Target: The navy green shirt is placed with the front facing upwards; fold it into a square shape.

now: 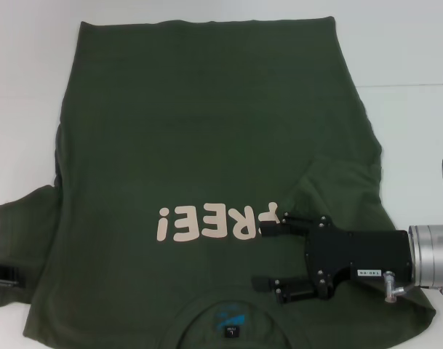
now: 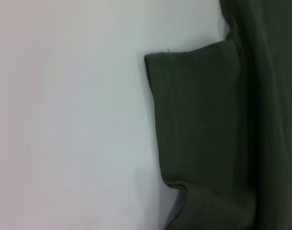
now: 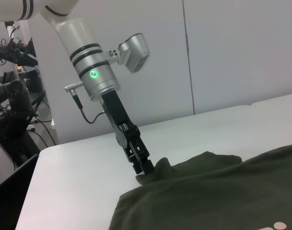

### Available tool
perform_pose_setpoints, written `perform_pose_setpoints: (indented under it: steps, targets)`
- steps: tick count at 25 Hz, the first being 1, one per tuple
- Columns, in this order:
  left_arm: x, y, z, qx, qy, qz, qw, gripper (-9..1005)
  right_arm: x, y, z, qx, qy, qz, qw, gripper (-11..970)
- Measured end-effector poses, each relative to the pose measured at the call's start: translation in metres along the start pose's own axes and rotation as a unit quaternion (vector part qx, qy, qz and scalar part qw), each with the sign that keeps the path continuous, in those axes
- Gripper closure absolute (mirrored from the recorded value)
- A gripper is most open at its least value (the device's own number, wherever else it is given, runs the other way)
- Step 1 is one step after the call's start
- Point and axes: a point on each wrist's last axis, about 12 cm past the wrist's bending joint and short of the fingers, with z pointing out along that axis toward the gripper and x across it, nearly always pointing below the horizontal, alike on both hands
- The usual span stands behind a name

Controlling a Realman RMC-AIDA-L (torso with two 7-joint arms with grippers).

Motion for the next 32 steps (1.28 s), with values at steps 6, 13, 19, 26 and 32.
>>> perform_pose_setpoints:
  steps: [6, 13, 19, 26, 32]
  targets:
    - [-0.0004, 0.0005, 0.0003, -0.003, -0.002, 0.000, 1.000, 173, 0.0000, 0.0000, 0.0000, 0.000, 0.000, 0.000, 1.000, 13]
    - [-0.0008, -0.0008, 0.0015, -0.005, -0.001, 0.004, 1.000, 177, -0.0003, -0.0003, 0.0003, 0.000, 0.000, -0.001, 1.000, 14]
    - [-0.0003, -0.0015, 0.0025, -0.005, 0.001, 0.006, 1.000, 180, -0.0002, -0.0004, 0.0002, 0.001, 0.001, 0.000, 1.000, 14]
    - [-0.0005, -0.0014, 0.0024, -0.006, 0.001, 0.006, 1.000, 181, -0.0001, -0.0004, 0.0002, 0.001, 0.001, 0.000, 1.000, 14]
    - [0.0004, 0.0009, 0.0024, -0.008, -0.002, 0.003, 1.000, 181, 0.0000, -0.0005, 0.0002, 0.001, 0.001, 0.000, 1.000, 13]
